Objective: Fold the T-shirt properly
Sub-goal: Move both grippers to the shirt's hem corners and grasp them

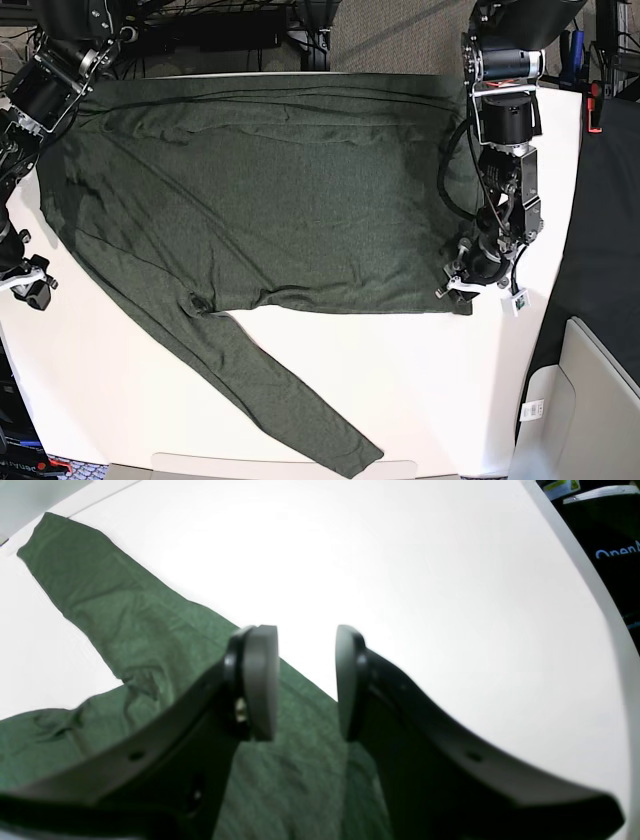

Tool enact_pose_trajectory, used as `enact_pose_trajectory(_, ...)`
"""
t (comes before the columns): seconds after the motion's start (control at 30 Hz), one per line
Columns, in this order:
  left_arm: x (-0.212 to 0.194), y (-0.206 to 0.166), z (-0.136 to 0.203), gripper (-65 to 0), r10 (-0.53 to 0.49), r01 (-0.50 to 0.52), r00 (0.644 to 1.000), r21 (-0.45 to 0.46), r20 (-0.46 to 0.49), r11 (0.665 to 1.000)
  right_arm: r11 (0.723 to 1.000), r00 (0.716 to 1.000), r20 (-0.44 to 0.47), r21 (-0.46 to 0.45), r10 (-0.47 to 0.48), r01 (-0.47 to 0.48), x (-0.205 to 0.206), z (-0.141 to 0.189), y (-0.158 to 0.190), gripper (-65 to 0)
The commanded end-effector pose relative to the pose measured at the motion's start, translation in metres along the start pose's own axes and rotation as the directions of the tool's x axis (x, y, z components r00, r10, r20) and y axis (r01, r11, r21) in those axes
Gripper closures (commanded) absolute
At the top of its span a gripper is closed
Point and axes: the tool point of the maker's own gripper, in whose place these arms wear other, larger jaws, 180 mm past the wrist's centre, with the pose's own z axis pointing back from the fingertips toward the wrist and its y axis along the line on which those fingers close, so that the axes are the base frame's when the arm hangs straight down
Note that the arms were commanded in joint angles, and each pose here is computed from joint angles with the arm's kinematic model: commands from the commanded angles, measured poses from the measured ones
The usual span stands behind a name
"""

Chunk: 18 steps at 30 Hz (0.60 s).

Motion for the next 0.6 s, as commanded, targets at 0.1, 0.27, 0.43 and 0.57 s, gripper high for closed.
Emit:
enact_pose_trajectory(0.1,-0.027,-0.007,0.0,-20.7,-0.043,0.042,0.996,-0.015,-0.079,0.999,1.0,0.997,0.081,0.009,0.015,-0.016,0.031,0.004,0.003,-19.9)
enact_pose_trajectory(0.27,-0.037,-0.012,0.001,-9.5,-0.096,0.094,0.99,-0.027,-0.099,0.995,1.0,0.997,0.081,0.009,0.017,-0.018,0.031,0.004,0.003,-19.9)
enact_pose_trajectory(0.43,-0.022,-0.01,0.006,-0.2,-0.112,0.111,0.992,-0.027,-0.062,0.993,0.999,0.998,0.055,-0.022,0.031,-0.03,0.024,0.001,-0.003,-19.9)
enact_pose_trajectory(0.57,0.002,-0.012,0.023,0.0,-0.152,0.153,0.988,-0.044,0.019,0.987,0.994,0.995,0.018,-0.049,0.094,-0.093,0.02,-0.004,0.0,-19.9)
